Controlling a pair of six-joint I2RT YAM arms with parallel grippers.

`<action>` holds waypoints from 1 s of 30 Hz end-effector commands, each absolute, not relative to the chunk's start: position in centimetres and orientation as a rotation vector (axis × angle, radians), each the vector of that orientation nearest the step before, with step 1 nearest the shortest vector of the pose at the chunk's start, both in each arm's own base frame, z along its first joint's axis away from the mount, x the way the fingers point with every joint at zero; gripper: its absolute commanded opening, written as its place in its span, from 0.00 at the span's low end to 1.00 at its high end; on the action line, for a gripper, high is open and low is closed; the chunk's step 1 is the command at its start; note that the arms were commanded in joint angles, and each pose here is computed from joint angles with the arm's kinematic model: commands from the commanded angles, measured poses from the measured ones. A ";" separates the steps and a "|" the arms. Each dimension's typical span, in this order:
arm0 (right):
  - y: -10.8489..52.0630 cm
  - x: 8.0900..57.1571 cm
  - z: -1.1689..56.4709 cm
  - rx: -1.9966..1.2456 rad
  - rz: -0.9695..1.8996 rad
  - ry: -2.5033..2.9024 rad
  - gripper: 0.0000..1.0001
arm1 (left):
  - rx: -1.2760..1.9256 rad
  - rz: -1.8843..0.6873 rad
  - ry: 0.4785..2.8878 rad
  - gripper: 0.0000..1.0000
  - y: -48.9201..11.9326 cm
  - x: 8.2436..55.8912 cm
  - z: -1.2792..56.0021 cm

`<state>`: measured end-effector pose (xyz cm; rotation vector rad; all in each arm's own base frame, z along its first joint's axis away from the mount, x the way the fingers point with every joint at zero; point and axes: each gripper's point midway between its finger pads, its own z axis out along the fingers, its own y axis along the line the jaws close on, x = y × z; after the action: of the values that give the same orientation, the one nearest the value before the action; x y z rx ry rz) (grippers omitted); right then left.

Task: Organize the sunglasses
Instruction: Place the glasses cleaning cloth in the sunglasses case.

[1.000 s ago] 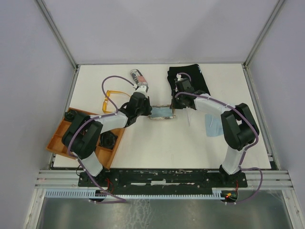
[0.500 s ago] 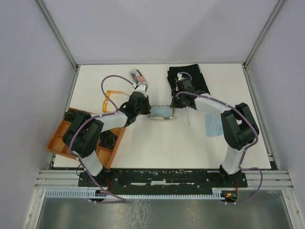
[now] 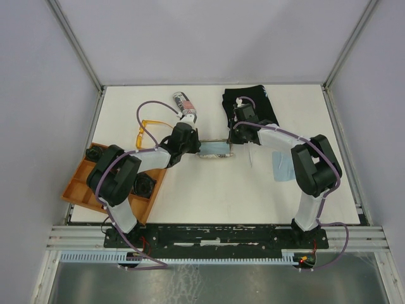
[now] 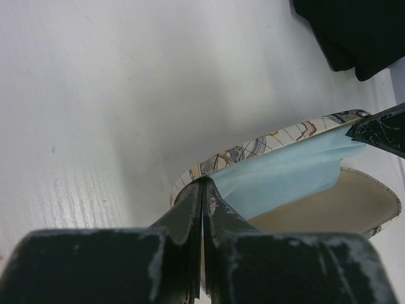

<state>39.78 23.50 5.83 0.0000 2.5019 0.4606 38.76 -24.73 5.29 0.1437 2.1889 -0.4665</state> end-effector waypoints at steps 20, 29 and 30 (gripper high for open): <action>23.6 42.3 8.1 0.004 0.489 2.391 0.00 | 0.159 -0.497 2.056 0.03 -25.4 40.9 8.7; 23.6 42.5 8.0 0.007 0.493 2.387 0.00 | 0.151 -0.506 2.048 0.03 -25.6 41.1 9.0; 23.6 42.5 8.0 0.008 0.493 2.387 0.00 | 0.148 -0.505 2.047 0.03 -25.5 41.1 9.0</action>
<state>40.83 23.25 6.33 0.0131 2.4642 0.4726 39.43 -24.98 6.10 0.1364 2.1502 -0.4848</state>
